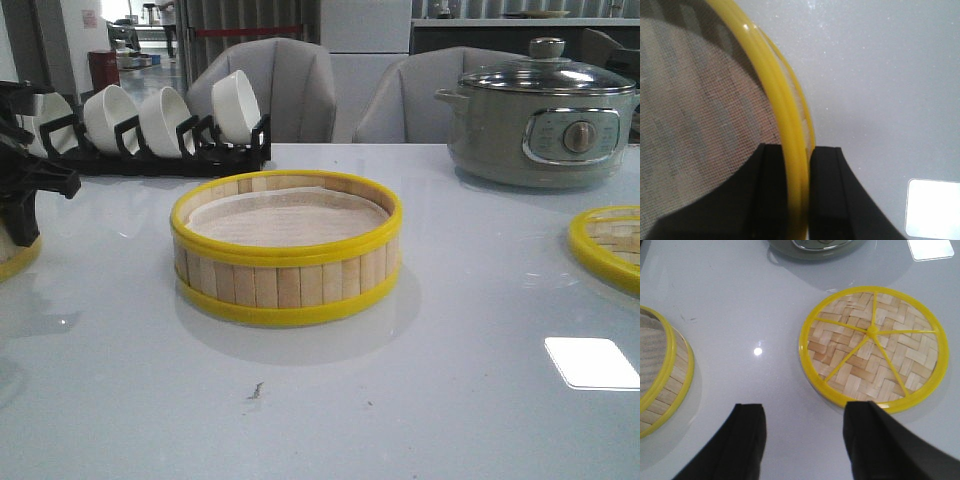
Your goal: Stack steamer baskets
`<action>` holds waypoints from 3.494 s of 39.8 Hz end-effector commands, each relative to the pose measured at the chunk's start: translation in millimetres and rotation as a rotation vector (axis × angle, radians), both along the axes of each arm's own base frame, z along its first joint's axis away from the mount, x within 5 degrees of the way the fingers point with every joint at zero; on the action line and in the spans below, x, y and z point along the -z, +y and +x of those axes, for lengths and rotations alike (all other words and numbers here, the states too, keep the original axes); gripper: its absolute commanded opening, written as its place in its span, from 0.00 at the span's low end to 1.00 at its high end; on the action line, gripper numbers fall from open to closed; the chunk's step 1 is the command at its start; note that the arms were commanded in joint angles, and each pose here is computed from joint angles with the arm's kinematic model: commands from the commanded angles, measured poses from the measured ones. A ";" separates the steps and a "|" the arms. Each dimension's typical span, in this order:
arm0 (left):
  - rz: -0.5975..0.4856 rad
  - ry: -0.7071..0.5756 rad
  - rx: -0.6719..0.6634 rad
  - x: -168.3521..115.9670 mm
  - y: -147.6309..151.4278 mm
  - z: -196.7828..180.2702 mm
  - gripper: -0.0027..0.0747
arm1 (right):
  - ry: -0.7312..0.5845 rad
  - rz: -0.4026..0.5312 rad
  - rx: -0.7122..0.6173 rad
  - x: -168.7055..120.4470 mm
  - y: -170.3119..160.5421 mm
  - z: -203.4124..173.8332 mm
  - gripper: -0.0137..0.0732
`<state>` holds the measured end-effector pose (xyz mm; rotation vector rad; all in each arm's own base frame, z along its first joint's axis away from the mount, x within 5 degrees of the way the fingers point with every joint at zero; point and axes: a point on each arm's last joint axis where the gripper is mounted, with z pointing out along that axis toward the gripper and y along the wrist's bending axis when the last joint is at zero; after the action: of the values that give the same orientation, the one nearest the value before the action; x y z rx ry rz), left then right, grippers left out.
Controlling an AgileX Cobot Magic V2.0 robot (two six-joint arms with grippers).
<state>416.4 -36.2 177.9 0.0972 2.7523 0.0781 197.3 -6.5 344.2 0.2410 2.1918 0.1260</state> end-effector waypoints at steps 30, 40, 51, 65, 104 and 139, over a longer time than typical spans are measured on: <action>-0.157 -0.394 0.443 -186.4 -200.4 -46.6 0.15 | -0.141 -0.017 0.009 -21.7 -1.9 3.3 0.69; -0.176 -0.352 0.621 -173.1 -266.1 -88.9 0.15 | -0.141 -0.017 0.008 -21.6 -1.9 3.3 0.69; -0.149 -0.265 0.710 -137.2 -305.4 -106.7 0.15 | -0.120 -0.016 0.007 -20.0 -1.7 2.4 0.69; -0.034 -0.238 0.720 -111.8 -307.0 -96.2 0.15 | -0.103 -0.015 0.005 -18.6 -1.6 1.6 0.69; -0.042 -0.269 0.673 -112.5 -292.1 -76.7 0.15 | -0.111 -0.015 0.006 -19.3 -1.6 2.0 0.69; -0.070 -0.303 0.644 -153.6 -288.7 -75.5 0.63 | -0.088 -0.012 0.005 -15.6 -1.7 5.3 0.69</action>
<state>348.4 -329.6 290.0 0.9146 2.3887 -0.0750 198.5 -6.6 342.7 0.2393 2.2013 0.1245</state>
